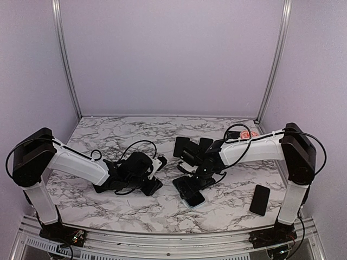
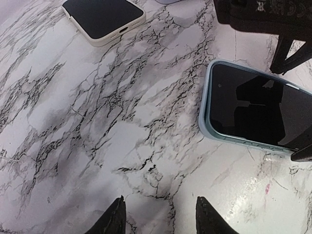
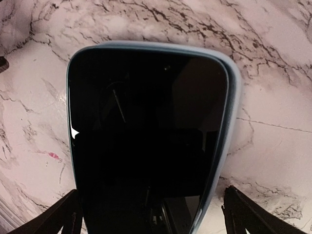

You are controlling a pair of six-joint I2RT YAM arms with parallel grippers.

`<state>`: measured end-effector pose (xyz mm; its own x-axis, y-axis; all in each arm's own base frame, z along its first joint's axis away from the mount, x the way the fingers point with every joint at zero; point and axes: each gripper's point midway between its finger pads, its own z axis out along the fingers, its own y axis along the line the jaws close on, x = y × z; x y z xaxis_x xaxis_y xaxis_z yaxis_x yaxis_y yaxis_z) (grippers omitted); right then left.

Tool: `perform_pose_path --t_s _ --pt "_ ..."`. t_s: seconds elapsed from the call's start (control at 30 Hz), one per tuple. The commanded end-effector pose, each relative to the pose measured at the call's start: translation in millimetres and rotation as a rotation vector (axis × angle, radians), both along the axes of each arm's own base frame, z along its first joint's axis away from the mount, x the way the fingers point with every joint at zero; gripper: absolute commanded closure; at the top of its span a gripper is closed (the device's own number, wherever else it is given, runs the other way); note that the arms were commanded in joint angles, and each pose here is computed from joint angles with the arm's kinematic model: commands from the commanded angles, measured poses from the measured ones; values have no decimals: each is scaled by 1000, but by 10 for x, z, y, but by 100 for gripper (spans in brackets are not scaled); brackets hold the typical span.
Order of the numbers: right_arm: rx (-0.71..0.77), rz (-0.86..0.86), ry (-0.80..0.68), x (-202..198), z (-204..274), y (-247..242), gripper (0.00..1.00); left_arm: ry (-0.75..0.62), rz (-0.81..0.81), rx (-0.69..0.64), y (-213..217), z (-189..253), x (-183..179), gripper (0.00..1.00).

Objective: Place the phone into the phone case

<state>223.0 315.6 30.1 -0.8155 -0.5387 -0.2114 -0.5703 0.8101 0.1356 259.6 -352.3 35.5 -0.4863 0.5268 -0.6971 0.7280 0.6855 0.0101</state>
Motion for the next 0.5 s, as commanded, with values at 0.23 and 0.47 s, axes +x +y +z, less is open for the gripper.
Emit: perform_pose_path --t_s 0.23,0.47 --pt "-48 16 -87 103 116 -14 12 -18 15 -19 6 79 18 52" --pt "10 62 -16 -28 146 86 1 -19 16 -15 27 71 10 52"
